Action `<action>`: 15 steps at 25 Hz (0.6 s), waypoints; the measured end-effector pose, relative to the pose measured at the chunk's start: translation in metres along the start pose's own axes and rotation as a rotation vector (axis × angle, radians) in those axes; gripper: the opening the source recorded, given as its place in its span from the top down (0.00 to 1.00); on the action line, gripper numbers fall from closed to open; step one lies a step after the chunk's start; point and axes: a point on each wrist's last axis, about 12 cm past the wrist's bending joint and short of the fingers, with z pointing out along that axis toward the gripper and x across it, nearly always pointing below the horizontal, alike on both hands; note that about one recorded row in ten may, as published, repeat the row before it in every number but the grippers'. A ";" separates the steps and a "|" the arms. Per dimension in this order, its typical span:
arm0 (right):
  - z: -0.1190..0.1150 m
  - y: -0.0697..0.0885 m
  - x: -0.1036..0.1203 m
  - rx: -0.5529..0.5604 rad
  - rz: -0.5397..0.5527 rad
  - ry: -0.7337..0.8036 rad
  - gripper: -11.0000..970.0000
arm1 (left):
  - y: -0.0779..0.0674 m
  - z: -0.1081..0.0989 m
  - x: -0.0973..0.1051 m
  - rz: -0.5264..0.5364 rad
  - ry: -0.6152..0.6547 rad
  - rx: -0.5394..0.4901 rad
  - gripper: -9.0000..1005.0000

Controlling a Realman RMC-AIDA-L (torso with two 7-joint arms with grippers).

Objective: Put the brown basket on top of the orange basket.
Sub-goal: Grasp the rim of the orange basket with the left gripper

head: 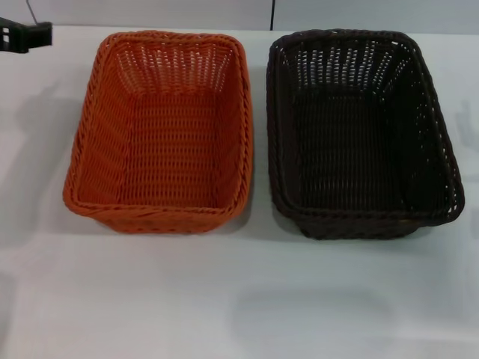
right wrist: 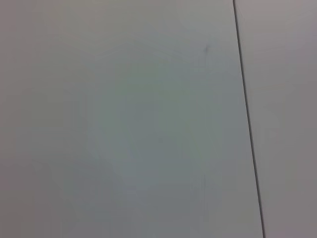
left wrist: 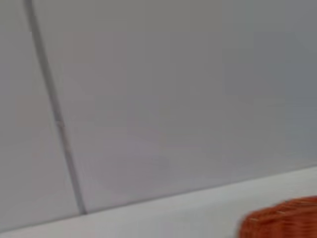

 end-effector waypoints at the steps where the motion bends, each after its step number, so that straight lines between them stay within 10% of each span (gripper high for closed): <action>1: 0.000 -0.001 0.000 0.002 -0.002 0.003 0.19 | -0.002 -0.001 0.000 -0.016 0.005 0.024 0.26; 15: 0.001 -0.005 0.001 0.018 -0.005 0.006 0.19 | -0.022 0.016 0.037 -0.150 0.133 0.183 0.27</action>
